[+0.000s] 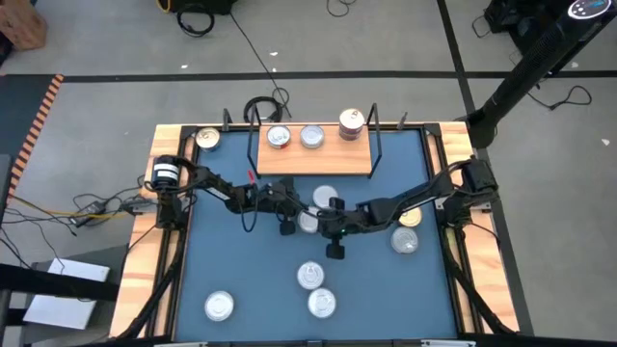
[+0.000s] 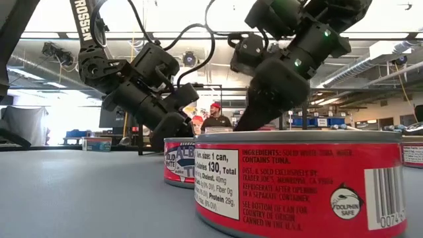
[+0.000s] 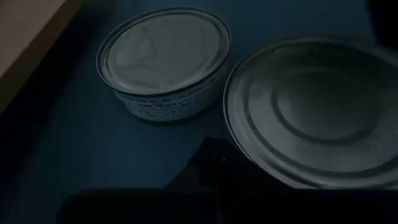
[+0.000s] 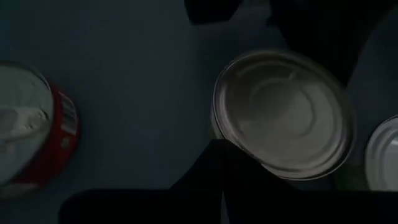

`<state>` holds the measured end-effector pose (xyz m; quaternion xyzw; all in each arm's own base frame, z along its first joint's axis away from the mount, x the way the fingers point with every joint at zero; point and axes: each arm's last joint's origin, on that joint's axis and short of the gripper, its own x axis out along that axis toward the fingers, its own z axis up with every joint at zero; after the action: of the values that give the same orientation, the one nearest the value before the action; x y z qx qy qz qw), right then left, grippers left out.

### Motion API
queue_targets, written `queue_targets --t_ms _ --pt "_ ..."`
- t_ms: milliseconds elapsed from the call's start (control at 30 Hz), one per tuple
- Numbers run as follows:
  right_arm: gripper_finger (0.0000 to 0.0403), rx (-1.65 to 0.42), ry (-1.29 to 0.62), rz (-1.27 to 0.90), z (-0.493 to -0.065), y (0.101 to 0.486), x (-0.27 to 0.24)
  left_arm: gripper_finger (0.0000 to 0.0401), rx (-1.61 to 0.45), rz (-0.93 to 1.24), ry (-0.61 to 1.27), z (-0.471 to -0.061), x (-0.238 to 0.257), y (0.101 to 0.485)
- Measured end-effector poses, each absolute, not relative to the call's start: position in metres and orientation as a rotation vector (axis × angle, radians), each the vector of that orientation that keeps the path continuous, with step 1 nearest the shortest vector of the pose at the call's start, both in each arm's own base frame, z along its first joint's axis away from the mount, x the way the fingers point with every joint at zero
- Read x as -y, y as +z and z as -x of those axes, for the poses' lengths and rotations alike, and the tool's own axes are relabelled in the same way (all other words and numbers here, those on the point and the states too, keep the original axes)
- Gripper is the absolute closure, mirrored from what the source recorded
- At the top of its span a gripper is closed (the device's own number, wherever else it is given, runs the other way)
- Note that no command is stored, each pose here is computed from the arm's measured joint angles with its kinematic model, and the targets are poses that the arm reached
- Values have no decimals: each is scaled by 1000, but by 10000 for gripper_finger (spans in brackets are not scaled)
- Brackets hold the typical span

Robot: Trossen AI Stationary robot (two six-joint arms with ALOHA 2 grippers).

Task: Stack canned seafood by type on shelf
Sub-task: Stack the green tuna can on top of the green tuna can on the shelf

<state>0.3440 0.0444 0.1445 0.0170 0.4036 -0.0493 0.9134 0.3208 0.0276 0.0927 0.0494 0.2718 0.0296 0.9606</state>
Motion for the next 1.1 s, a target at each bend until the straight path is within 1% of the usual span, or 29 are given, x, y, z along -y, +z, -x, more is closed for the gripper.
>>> queue_targets --t_ms 167,267,400,700,833,933,1000,1100 --pt "388 -792 -124 -92 -348 157 -45 400 -565 -100 54 -320 -27 91" --pt "366 -796 -116 -142 -350 161 -47 400 -566 -99 46 -320 -26 91" --pt "312 -847 -139 -167 -344 161 -55 400 -573 -98 28 -320 -25 91" --pt "174 -951 -345 -182 -324 152 -73 400 -575 -98 15 -320 -22 90" --pt "124 -931 -414 -160 -318 145 -73 400 -574 -101 0 -320 -16 90" --pt "94 -894 -433 -148 -312 133 -70 400 -574 -104 -12 -320 -13 90" --pt "79 -841 -405 -134 -307 124 -69 400 -573 -106 -18 -320 -11 90" --pt "62 -707 -344 -131 -301 113 -67 400 -574 -107 -22 -320 -9 90"
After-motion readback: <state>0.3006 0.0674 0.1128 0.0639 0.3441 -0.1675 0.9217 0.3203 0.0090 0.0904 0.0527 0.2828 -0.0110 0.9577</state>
